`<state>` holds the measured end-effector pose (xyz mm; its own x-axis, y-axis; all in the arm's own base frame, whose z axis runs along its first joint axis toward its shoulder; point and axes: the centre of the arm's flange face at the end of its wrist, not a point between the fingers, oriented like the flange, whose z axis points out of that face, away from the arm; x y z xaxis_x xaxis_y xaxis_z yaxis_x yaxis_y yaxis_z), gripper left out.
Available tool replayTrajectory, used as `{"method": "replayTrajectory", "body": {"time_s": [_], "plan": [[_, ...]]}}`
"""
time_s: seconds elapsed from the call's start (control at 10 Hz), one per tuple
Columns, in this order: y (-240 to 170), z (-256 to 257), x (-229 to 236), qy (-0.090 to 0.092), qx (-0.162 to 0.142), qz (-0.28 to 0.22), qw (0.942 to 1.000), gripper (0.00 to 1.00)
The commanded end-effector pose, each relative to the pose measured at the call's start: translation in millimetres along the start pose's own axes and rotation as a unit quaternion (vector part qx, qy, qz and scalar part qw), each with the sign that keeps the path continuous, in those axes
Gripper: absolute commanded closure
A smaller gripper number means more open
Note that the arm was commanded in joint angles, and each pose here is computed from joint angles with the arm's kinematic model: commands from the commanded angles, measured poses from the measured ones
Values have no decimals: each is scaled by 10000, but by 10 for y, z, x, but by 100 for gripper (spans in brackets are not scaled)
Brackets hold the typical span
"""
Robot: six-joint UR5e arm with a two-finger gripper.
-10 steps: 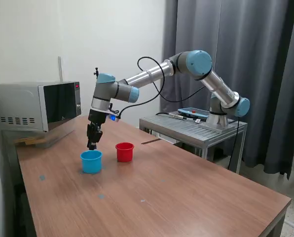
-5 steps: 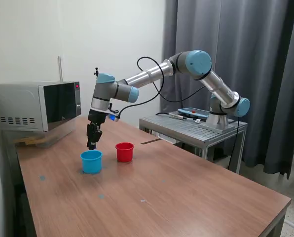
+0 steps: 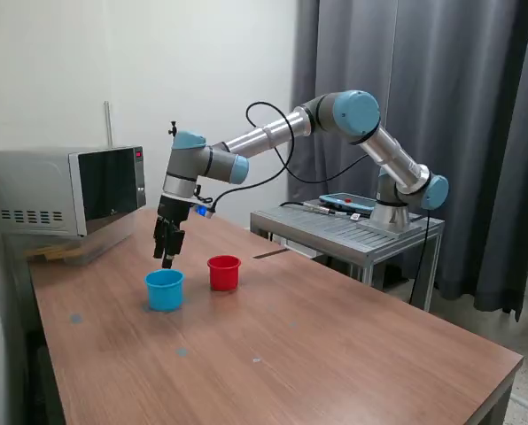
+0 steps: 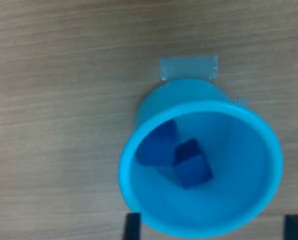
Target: Place red objects in the red bin, and blue objects in the blue bin.
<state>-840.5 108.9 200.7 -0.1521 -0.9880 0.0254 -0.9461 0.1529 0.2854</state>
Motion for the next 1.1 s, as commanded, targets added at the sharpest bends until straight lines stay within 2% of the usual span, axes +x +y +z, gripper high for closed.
{"method": "replayTrajectory", "body": {"time_s": [0.0, 0.2, 0.3, 0.4, 0.6, 0.7, 0.9, 1.0], "plan": [[1, 0, 0, 0, -1, 0, 10000, 0], [3, -39, 3, 7, -2, -7, 10000, 0], [-9, -492, 52, 18, -110, -22, 9999, 0], [-145, -1014, 111, 71, -4, -14, 10000, 0], [-593, -1967, 284, 162, 632, -128, 9978, 0], [-782, -2268, 385, 188, 886, -218, 9957, 0], [-1012, -2755, 461, 225, 1106, -250, 9933, 0], [-1184, -3058, 650, 253, 1270, -368, 9909, 0]]}}
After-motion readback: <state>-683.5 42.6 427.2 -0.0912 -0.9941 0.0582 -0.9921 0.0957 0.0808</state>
